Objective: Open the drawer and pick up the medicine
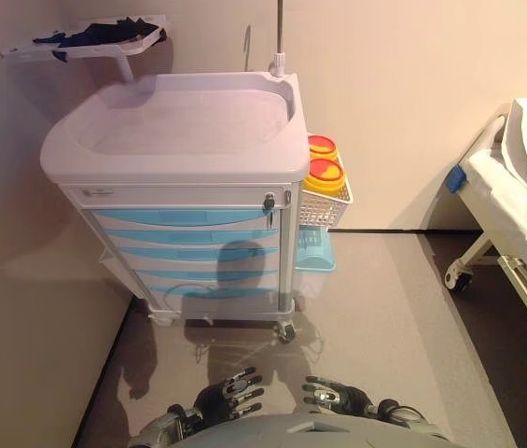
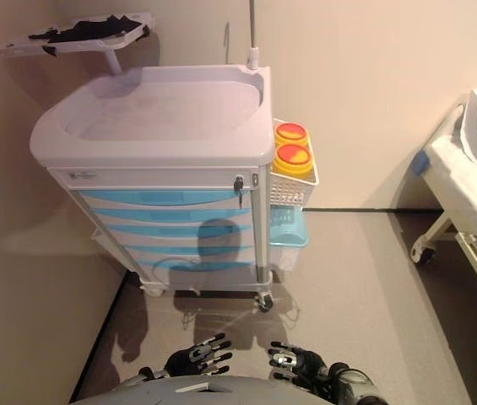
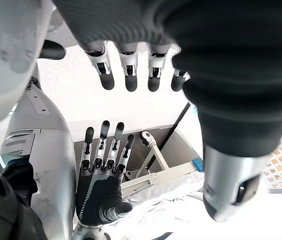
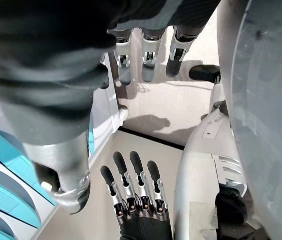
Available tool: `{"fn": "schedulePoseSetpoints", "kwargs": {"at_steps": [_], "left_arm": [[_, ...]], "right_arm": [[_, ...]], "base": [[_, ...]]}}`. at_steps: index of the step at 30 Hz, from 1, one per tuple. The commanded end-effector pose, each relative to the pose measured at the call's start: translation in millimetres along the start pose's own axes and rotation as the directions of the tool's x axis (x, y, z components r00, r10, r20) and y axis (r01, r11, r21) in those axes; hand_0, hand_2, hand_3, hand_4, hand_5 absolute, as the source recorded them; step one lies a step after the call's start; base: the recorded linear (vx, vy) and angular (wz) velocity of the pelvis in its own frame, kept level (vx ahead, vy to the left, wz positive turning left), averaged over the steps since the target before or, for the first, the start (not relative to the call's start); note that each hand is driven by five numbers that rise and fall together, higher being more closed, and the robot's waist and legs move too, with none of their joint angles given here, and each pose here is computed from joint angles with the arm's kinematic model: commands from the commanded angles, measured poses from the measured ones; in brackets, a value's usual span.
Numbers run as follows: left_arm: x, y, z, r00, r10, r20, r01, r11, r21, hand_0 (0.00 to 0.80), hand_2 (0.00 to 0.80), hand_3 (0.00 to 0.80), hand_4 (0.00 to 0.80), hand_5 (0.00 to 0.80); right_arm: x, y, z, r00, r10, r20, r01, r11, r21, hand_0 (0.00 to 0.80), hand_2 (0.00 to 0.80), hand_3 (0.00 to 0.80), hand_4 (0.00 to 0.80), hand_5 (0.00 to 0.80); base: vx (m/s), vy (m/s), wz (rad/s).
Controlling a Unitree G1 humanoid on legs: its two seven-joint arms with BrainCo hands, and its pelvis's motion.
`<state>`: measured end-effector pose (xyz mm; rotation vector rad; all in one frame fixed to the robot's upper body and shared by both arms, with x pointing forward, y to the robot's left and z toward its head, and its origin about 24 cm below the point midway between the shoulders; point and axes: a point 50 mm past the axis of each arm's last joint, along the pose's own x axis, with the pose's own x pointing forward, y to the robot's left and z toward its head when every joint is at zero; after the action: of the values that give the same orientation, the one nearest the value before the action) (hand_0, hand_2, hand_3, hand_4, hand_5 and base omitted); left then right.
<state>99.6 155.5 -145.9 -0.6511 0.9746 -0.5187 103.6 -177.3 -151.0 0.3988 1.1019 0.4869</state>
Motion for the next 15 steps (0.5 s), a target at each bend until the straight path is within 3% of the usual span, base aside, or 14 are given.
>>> {"fn": "schedulePoseSetpoints", "kwargs": {"at_steps": [1, 7, 15], "left_arm": [[14.6, -7.6, 19.2, 0.998, -0.053, 0.015, 0.053, 0.998, 0.04, 0.0, 0.0, 0.0, 0.0, 0.0], [14.5, -8.8, 22.3, 0.995, -0.073, 0.069, 0.074, 0.997, -0.008, 0.0, 0.0, 0.0, 0.0, 0.0], [12.6, -11.9, 40.4, 0.96, -0.109, 0.259, 0.113, 0.994, 0.001, 0.0, 0.0, 0.0, 0.0, 0.0]], "right_arm": [[13.3, 14.3, 9.7, 0.997, 0.08, 0.021, -0.08, 0.997, 0.01, 0.0, 0.0, 0.0, 0.0, 0.0], [12.4, 13.3, 9.0, 0.996, 0.083, 0.021, -0.083, 0.996, 0.013, 0.0, 0.0, 0.0, 0.0, 0.0], [11.9, 12.7, 9.8, 0.996, 0.079, 0.034, -0.08, 0.997, 0.025, 0.0, 0.0, 0.0, 0.0, 0.0]], "base": [[0.0, 0.0, 0.0], [0.0, 0.0, 0.0], [0.0, 0.0, 0.0]]}}
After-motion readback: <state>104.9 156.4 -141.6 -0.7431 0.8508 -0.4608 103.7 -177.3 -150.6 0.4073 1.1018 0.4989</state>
